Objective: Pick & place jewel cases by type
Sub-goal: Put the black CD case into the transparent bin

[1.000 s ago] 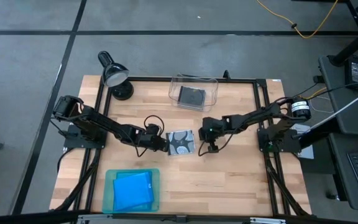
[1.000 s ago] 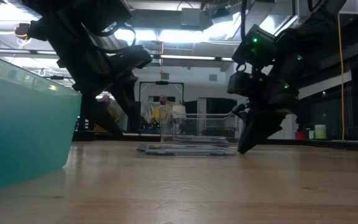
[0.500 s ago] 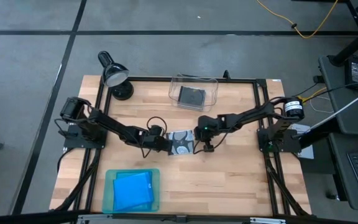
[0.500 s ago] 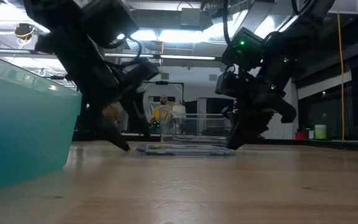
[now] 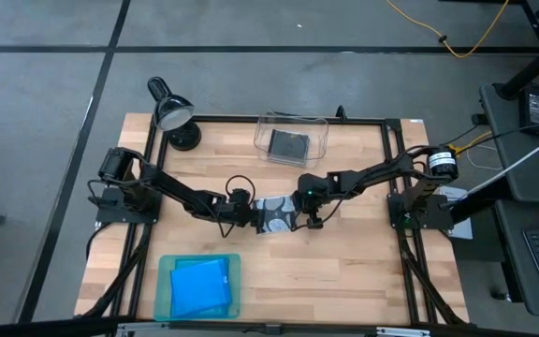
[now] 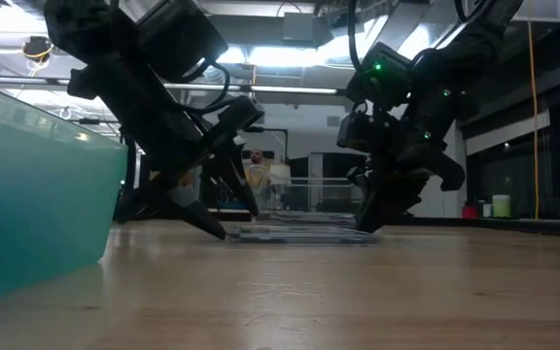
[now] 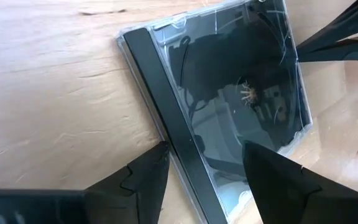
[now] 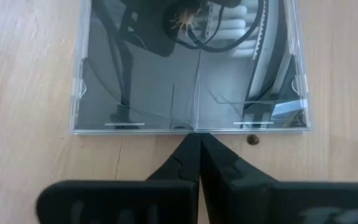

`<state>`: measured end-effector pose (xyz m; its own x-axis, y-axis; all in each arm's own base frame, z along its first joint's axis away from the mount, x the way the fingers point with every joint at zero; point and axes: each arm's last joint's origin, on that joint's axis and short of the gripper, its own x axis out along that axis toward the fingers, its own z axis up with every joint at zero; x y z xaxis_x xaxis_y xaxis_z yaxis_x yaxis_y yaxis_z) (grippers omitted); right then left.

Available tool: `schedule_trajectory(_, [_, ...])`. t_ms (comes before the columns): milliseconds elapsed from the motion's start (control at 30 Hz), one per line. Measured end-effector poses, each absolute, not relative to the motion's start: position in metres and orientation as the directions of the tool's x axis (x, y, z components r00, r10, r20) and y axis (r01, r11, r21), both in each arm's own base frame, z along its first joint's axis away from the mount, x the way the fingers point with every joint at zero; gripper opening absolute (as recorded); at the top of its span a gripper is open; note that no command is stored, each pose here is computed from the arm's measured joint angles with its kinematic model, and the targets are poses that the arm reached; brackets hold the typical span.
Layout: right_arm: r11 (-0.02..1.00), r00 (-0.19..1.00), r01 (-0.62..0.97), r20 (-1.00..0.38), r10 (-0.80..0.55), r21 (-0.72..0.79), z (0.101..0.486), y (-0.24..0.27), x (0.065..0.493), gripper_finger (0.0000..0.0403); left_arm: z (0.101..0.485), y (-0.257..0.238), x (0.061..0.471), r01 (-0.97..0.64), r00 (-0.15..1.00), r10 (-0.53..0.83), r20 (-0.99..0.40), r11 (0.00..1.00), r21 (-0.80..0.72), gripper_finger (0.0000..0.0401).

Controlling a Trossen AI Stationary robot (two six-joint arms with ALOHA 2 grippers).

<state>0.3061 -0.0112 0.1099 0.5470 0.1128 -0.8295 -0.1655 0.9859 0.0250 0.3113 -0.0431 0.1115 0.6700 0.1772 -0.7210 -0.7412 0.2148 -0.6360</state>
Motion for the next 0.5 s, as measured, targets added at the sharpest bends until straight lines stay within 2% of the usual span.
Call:
schedule_trajectory(267, [0.986,0.543,-0.166,-0.832,0.114,0.027,0.110,-0.011,0.306,0.0007,0.118,-0.044,0.313,-0.708,0.706,0.202,-0.679,0.241,-0.664,0.0195])
schedule_trajectory(500, [0.986,0.544,-0.166,-0.831,0.115,0.027,0.110,-0.011,0.306,0.0007,0.134,-0.040,0.310,-0.697,0.717,0.291,-0.634,0.293,-0.654,0.0197])
